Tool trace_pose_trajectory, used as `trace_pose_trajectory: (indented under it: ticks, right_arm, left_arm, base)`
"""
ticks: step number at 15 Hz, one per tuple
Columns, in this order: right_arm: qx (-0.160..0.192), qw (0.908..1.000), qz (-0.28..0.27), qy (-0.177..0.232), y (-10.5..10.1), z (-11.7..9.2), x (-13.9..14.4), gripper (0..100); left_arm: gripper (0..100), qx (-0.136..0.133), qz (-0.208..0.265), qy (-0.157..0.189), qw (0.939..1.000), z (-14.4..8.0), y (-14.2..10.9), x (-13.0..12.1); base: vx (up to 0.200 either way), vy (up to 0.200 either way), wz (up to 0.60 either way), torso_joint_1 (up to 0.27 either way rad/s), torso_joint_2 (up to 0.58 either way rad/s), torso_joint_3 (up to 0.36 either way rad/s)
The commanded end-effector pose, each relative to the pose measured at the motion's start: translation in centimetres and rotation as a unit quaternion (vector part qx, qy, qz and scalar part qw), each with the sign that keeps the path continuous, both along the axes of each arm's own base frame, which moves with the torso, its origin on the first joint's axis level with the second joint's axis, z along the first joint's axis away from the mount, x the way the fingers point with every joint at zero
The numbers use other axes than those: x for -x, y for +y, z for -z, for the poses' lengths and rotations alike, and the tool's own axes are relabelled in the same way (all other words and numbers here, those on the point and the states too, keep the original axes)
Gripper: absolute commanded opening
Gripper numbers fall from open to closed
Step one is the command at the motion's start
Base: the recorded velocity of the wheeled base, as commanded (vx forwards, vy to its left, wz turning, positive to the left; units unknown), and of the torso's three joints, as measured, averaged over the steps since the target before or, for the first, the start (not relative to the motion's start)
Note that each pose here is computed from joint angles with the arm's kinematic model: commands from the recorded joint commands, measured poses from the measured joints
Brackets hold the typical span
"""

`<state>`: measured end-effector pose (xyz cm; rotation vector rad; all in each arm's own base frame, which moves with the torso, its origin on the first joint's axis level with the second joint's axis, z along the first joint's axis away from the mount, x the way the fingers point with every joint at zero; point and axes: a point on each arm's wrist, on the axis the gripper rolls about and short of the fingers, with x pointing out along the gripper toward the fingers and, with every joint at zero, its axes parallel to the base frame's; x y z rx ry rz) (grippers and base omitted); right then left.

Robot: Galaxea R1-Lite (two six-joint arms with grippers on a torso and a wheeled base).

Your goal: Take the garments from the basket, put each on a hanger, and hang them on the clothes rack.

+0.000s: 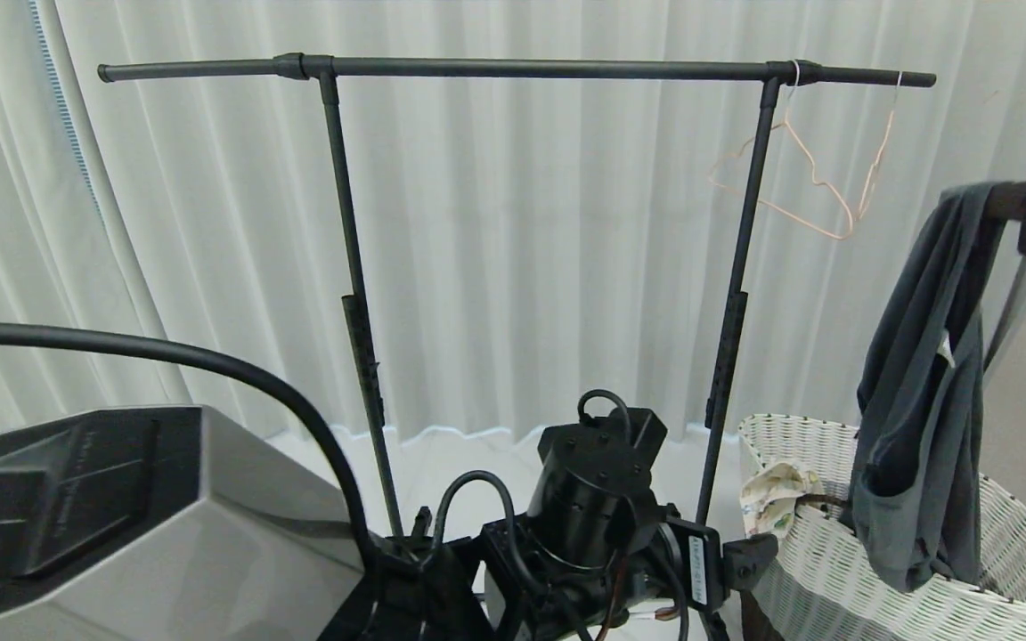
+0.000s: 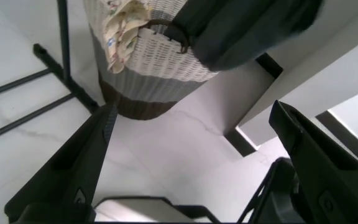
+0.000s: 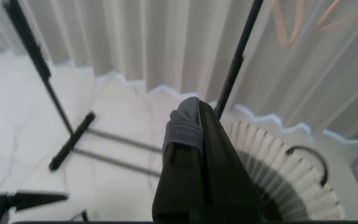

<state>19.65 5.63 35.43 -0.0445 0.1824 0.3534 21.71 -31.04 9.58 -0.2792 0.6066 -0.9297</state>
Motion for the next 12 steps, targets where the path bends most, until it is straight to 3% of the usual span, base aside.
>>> trace_pose_trajectory:
  ticks: [1,6,9,12]
  right_arm:
    - [-0.011,0.9989,0.003,-0.045,-0.4,-3.7,0.9,0]
    - [-0.027,0.9943,0.002,-0.103,-0.4,-8.3,0.8,0]
    - [-0.04,0.9885,-0.029,-0.143,0.0,-10.4,0.4,0]
    - [-0.04,0.988,-0.059,-0.137,0.5,-10.2,-0.6,0]
  left_arm:
    - [100,0.019,-0.004,-0.015,0.9997,-2.3,2.5,1.7]
    - [100,0.009,-0.072,-0.038,0.9966,-3.5,5.2,3.1]
    - [100,0.006,-0.079,-0.04,0.9961,-3.9,7.1,4.3]
    - [100,-0.005,-0.097,-0.041,0.9945,-3.7,8.3,4.9]
  base:
    - [0.0,0.0,0.0,0.0,0.0,0.0]
    - [0.0,0.0,0.0,0.0,0.0,0.0]
    - [0.0,0.0,0.0,0.0,0.0,0.0]
    - [0.0,0.0,0.0,0.0,0.0,0.0]
